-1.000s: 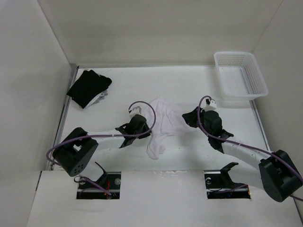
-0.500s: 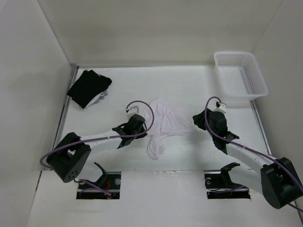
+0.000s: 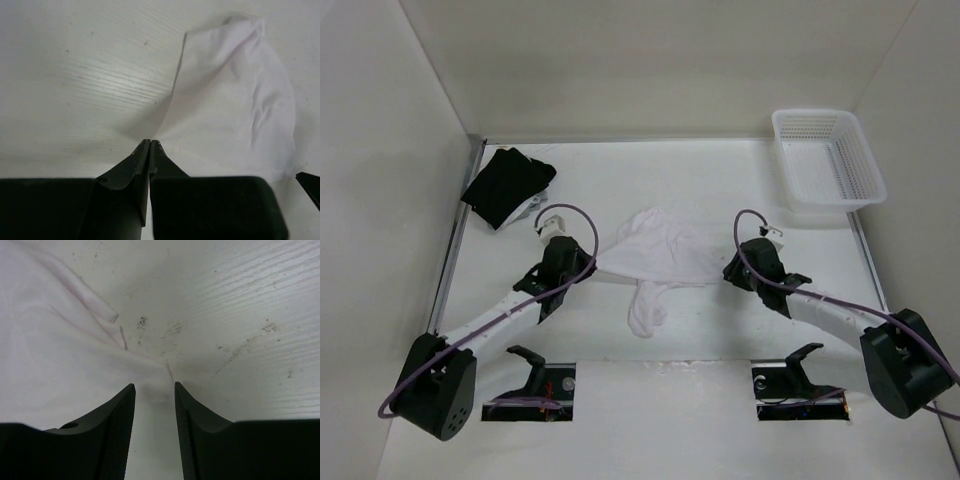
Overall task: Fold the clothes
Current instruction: Flatten the tank top out
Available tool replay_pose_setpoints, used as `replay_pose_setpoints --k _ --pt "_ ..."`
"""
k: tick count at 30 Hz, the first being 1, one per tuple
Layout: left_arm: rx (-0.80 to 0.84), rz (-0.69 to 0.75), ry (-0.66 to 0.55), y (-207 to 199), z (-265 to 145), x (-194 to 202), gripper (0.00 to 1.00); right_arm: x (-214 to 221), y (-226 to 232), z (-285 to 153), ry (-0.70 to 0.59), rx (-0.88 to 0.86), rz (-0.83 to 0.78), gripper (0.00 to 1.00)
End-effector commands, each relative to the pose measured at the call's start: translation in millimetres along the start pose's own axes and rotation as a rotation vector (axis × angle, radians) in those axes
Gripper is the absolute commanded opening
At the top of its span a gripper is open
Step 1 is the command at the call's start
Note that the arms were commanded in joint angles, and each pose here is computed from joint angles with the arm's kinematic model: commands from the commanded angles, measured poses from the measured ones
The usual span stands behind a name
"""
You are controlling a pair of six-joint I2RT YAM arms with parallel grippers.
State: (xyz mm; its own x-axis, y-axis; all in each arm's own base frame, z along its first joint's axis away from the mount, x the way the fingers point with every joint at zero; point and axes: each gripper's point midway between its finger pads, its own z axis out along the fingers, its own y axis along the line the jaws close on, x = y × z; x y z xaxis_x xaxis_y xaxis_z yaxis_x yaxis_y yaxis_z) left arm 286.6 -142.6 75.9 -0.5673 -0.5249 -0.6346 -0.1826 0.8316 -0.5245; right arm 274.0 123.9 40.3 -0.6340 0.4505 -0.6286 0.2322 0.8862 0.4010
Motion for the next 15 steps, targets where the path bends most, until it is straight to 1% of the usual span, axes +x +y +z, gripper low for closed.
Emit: replay_pose_setpoints --k 1,4,9,12,14,15 --pt "0.039 -0.085 -0.099 5.0 -8.8 -33.2 0.0 -7.4 15.1 -0.3 -0.012 0.011 -0.011 0.42" --pt "0.04 -0.147 -0.125 17.1 -10.3 -44.0 0.0 1.7 25.8 4.6 0.023 0.001 -0.027 0.43" --pt "0.045 -0.144 -0.087 20.1 -3.4 -30.1 0.0 13.3 39.3 4.8 0.055 -0.021 -0.042 0.43" --pt "0.044 -0.144 -0.077 23.8 -2.8 -27.1 0.0 13.2 50.5 -2.1 0.04 -0.069 -0.037 0.46" --pt "0.042 -0.141 -0.076 24.9 -2.4 -26.0 0.0 20.6 53.7 -3.7 0.07 -0.082 -0.059 0.47" --pt "0.045 -0.142 -0.076 24.4 -2.2 -26.0 0.0 24.2 51.2 -2.2 0.082 -0.073 -0.06 0.45"
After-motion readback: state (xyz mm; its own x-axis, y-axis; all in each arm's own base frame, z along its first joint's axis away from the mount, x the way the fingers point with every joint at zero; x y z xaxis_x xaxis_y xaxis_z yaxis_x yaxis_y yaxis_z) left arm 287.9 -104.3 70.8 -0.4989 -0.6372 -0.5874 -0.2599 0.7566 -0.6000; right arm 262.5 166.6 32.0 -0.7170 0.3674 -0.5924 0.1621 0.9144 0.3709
